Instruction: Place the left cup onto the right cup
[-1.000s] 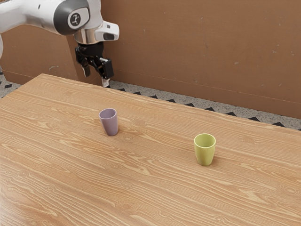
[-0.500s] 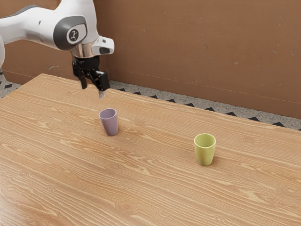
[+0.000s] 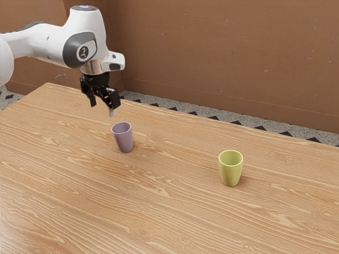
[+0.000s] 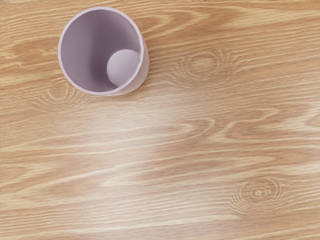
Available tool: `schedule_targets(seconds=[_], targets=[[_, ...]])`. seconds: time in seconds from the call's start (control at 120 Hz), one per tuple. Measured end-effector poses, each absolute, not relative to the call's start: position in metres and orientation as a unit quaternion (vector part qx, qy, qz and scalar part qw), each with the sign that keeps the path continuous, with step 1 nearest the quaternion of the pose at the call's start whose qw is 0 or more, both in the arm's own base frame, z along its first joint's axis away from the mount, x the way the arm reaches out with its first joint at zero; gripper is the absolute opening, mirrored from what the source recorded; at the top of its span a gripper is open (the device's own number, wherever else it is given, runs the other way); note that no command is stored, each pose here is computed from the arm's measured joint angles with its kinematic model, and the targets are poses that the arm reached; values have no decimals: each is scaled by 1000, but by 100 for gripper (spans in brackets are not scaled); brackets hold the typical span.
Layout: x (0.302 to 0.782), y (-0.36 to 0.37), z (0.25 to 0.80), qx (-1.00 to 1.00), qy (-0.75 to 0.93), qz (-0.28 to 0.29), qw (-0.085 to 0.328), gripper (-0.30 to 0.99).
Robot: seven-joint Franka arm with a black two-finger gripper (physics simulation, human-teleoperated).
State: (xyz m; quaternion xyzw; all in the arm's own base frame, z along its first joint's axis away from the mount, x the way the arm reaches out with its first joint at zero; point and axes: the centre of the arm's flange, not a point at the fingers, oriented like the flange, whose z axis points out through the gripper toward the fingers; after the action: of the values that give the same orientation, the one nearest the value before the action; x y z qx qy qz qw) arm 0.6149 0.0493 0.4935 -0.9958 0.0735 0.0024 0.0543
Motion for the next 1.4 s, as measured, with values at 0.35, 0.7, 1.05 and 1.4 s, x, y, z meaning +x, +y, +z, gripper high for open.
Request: schedule_targets(seconds=[0.35, 0.7, 1.05, 1.4], targets=[[635, 78, 459, -995, 81, -2, 54, 69], [659, 89, 438, -994, 100, -6, 53, 69], [667, 87, 422, -993, 109, -6, 37, 69], [667, 79, 407, -994, 110, -3, 14, 69]])
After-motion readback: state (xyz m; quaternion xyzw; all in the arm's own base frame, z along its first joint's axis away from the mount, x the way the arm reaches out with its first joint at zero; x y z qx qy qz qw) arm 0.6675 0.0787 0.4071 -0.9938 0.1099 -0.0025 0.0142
